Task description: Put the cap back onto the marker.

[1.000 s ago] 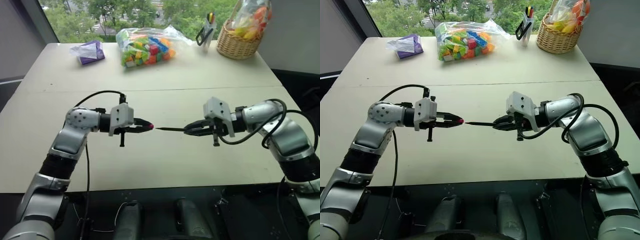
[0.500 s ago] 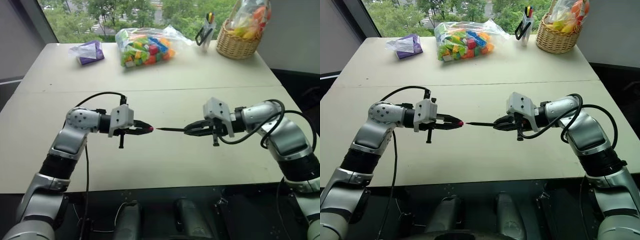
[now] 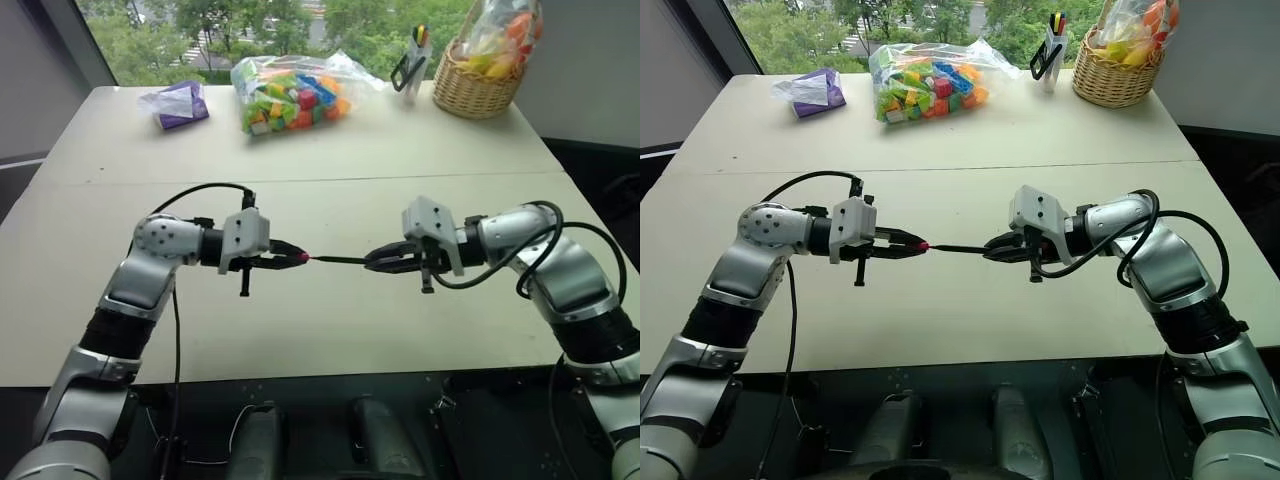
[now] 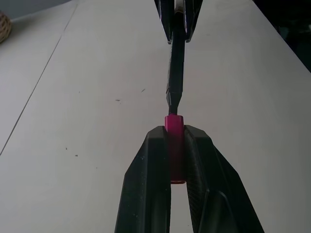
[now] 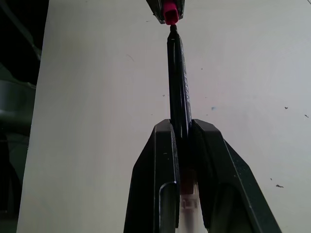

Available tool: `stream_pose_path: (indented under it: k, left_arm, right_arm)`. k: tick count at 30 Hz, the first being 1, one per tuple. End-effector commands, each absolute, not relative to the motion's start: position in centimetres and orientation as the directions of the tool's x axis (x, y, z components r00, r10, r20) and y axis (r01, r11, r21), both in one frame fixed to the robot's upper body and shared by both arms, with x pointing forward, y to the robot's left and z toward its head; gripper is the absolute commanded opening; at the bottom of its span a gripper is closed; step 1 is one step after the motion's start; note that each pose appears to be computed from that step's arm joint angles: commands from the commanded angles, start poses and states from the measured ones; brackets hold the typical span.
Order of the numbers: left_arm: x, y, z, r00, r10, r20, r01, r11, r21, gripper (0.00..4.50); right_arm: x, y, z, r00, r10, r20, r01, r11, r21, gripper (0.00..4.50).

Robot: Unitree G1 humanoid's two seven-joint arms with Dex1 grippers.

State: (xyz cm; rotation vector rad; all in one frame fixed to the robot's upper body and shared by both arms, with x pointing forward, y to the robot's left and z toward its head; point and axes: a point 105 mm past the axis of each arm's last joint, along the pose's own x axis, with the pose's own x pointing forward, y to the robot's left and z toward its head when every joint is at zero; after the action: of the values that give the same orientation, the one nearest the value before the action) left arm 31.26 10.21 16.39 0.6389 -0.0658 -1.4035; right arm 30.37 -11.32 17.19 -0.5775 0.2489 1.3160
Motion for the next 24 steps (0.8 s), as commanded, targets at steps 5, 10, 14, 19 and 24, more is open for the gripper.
stream_pose_path:
  k: [5,10,14,19,24]
  left_arm:
    - [30.1,9.1,16.3,0.139,-0.932,-0.335,0.886,-0.034,0.462,0.00]
    - [30.2,9.4,15.4,0.142,-0.913,-0.381,0.880,-0.060,0.471,0.00]
    - [30.5,9.1,15.5,0.152,-0.915,-0.375,0.869,-0.057,0.491,0.00]
    - [31.0,8.8,16.0,0.174,-0.921,-0.349,0.845,-0.042,0.533,0.00]
    - [31.3,8.6,16.5,0.184,-0.932,-0.313,0.833,-0.022,0.554,0.00]
  right_arm:
    - [29.7,-10.0,18.3,0.226,0.857,-0.464,-0.951,0.090,-0.297,0.03]
    - [29.6,-9.9,18.2,0.216,0.855,-0.472,-0.953,0.080,-0.291,0.03]
    - [29.3,-9.7,17.9,0.202,0.856,-0.476,-0.958,0.071,-0.278,0.03]
    - [29.2,-9.3,17.4,0.189,0.857,-0.479,-0.966,0.074,-0.250,0.03]
    - [29.2,-9.0,17.2,0.169,0.875,-0.453,-0.980,0.098,-0.175,0.03]
